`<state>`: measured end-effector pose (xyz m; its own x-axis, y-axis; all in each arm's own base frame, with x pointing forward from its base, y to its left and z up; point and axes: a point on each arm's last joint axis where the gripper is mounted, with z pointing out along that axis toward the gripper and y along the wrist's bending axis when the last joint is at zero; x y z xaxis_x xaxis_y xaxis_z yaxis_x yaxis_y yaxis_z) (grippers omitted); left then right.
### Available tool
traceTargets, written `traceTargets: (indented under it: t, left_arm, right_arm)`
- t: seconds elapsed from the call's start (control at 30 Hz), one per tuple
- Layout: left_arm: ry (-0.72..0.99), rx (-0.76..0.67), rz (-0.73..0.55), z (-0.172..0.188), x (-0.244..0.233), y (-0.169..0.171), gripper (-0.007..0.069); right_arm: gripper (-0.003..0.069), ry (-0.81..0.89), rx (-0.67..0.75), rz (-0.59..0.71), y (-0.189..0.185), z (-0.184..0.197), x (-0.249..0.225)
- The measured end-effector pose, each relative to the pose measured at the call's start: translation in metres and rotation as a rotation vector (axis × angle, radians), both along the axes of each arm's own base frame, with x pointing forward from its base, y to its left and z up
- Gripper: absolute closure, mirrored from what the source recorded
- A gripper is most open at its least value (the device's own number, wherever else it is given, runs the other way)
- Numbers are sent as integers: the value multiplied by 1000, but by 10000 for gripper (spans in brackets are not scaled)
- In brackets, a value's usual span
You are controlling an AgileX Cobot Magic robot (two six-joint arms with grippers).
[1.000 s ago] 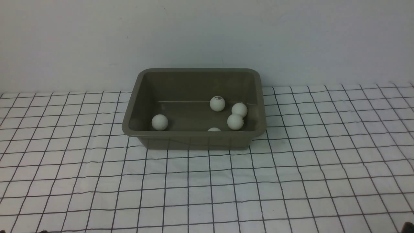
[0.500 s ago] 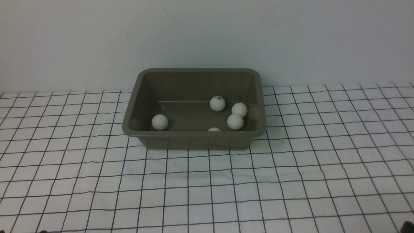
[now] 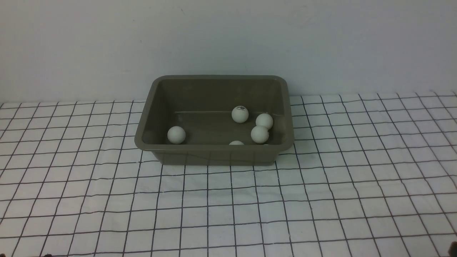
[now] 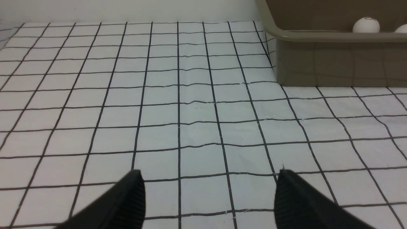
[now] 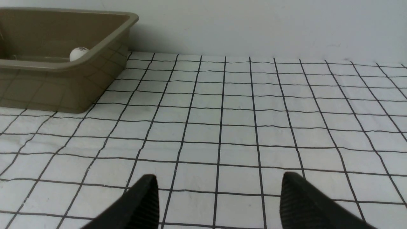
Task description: Put the table tennis balls into the box on the white checkered tablecloth.
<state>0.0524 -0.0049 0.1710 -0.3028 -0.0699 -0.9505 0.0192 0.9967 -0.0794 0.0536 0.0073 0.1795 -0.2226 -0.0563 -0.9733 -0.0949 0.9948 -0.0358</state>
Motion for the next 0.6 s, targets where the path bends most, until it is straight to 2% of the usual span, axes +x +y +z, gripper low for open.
traceTargets:
  t: [0.6]
  left_arm:
    - [0,0,0,0,0,0,133]
  right_arm:
    - [197,0,-18,-1,0,0,0]
